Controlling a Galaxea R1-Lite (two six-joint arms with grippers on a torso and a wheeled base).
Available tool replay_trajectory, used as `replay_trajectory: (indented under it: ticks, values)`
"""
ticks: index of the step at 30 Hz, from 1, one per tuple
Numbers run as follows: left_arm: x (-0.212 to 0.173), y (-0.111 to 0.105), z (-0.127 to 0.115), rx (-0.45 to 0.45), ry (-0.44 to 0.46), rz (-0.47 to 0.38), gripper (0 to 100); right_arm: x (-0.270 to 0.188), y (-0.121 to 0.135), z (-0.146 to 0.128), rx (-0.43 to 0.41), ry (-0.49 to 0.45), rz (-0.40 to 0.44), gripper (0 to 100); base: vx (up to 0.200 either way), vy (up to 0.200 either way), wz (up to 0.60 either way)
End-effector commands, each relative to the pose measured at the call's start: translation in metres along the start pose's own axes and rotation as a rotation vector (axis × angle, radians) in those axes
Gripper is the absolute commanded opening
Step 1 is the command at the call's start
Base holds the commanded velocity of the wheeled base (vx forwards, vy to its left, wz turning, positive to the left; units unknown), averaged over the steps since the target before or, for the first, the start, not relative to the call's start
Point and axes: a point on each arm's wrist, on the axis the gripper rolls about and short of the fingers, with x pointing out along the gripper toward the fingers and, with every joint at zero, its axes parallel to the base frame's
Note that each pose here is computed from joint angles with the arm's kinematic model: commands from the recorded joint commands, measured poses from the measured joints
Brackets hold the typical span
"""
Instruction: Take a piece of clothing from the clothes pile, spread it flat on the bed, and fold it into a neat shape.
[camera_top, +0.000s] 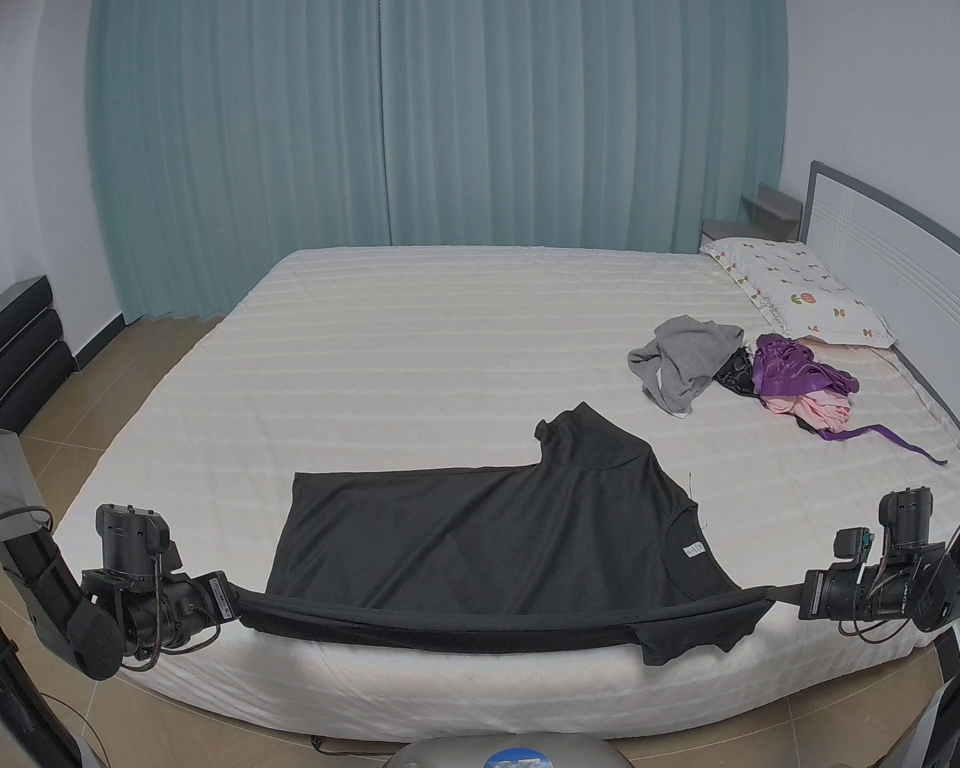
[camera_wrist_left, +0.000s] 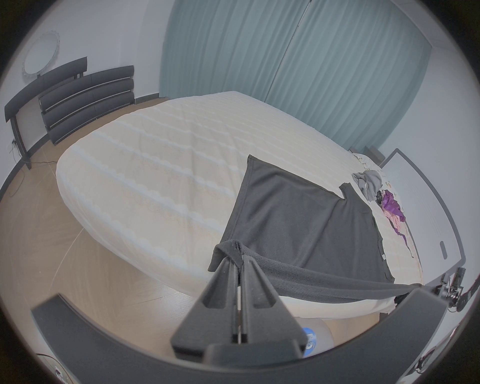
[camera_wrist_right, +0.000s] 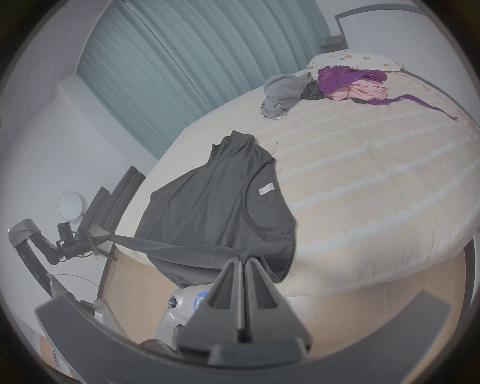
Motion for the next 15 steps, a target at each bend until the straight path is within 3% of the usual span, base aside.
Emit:
replay_trajectory:
  ticks: [1, 11, 15]
  values:
    - [-0.002, 0.0, -0.001, 0.006, 0.001, 0.0, 0, 0.0, 0.004, -0.001, -0.01, 0.006, 0.009, 0, 0.0, 0.0, 0.0]
    - [-0.005, -0.003, 0.002, 0.005, -0.015, -0.018, 0, -0.008, 0.008, 0.009, 0.009, -0.072, 0.015, 0, 0.0, 0.0, 0.0]
    - [-0.005, -0.005, 0.0, 0.011, -0.011, -0.025, 0, -0.008, 0.009, 0.006, 0.013, -0.063, 0.013, 0, 0.0, 0.0, 0.0]
